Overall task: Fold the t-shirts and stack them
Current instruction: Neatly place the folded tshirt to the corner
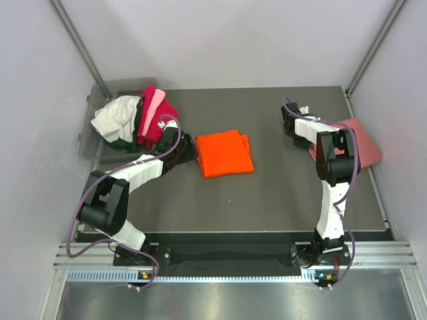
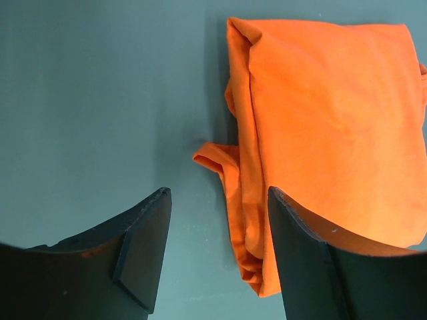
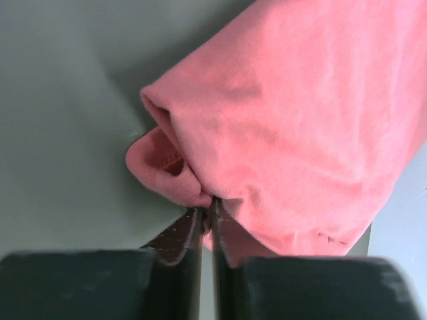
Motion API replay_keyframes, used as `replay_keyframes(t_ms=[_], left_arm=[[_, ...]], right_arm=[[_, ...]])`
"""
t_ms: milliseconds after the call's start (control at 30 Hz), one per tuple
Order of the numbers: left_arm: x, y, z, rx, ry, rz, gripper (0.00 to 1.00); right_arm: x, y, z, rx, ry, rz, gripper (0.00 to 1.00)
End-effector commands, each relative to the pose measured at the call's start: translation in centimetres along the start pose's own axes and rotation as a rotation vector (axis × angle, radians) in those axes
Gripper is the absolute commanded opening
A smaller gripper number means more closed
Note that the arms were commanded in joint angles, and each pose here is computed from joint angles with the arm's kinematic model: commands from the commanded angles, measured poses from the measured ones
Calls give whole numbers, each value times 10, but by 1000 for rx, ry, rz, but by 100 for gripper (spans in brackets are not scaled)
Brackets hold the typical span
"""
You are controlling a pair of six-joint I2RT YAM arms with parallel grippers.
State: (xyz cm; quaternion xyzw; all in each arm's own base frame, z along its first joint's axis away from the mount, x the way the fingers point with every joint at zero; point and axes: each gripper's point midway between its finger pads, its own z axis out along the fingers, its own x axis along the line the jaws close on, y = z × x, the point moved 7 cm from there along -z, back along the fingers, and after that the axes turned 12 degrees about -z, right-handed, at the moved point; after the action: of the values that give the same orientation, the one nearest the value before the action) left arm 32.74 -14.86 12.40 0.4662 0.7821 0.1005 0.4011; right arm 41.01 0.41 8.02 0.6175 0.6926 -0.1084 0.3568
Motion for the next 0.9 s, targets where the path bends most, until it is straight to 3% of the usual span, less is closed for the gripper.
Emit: replay_keyframes(t_ms=[0,433,733,833,867], left_arm=[[-16,16,-3,-74,-50,-2,64],[-14,17,-3,-87,-30,8,64],[-14,18,-1,-87,-26,11,64],[-15,19,-1,-86,-30,11,64],[-15,19,-1,-85,-31,13,64]], right_arm=[[-1,3,3,6,44,26,1],[31,42,-58,-142,248,18,0],[51,65,-84,-203,296,16,1],[52,68,-89,-216,328,21,15],[53,70,-91,-220,337,24,32]])
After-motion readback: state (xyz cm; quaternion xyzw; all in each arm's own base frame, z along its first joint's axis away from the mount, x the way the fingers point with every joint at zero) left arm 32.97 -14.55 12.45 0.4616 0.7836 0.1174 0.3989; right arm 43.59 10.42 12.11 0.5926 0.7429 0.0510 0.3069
